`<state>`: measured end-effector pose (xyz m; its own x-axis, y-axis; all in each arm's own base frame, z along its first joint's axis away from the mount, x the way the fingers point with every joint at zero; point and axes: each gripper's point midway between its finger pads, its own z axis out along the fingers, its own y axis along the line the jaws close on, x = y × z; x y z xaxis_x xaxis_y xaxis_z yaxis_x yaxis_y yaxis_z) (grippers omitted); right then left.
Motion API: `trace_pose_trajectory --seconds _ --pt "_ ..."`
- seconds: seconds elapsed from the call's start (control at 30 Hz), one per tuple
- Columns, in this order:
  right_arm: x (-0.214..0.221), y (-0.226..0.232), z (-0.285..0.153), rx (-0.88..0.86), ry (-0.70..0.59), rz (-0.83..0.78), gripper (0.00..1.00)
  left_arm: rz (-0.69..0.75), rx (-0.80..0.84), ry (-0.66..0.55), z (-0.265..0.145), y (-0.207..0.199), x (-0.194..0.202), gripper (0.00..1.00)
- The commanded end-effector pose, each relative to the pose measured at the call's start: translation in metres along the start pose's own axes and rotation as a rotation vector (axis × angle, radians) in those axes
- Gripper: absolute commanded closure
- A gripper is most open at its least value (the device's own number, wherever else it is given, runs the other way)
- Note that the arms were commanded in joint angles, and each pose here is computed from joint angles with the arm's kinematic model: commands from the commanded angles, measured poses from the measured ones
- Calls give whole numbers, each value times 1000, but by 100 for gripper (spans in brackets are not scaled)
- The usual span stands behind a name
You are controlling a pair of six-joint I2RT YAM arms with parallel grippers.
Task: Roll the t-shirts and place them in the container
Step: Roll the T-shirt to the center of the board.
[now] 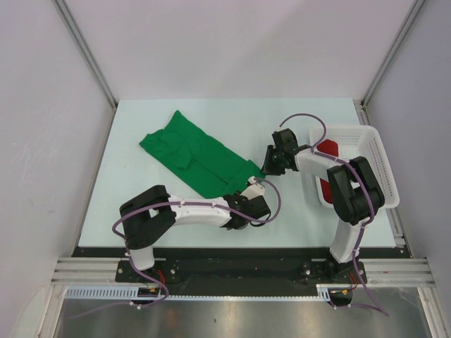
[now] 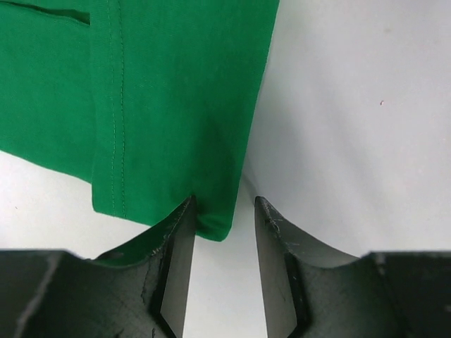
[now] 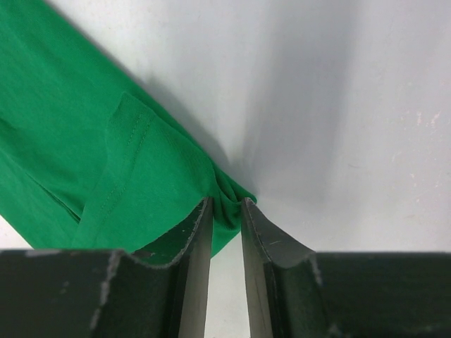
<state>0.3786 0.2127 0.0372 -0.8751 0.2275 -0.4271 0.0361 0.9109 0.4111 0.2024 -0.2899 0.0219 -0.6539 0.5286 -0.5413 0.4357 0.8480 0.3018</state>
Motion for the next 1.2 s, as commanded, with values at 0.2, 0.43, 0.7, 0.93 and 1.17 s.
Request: trace_pose_trajectory --seconds 0.2,0.43,0.7,0.93,1.17 --pt "-2 -3 5 3 -12 -11 90 40 -11 -8 9 1 9 90" --pt "-7 -16 -14 79 -35 -26 100 -30 206 -64 -18 -28 -6 100" --pt "7 -49 -47 236 -9 -79 100 -139 440 -69 -56 -61 -6 100" --pt "20 -58 -66 253 -19 -77 97 -235 570 -20 -70 -78 9 100" --pt "13 -39 -85 186 -67 -95 52 -286 603 28 -67 -83 15 100"
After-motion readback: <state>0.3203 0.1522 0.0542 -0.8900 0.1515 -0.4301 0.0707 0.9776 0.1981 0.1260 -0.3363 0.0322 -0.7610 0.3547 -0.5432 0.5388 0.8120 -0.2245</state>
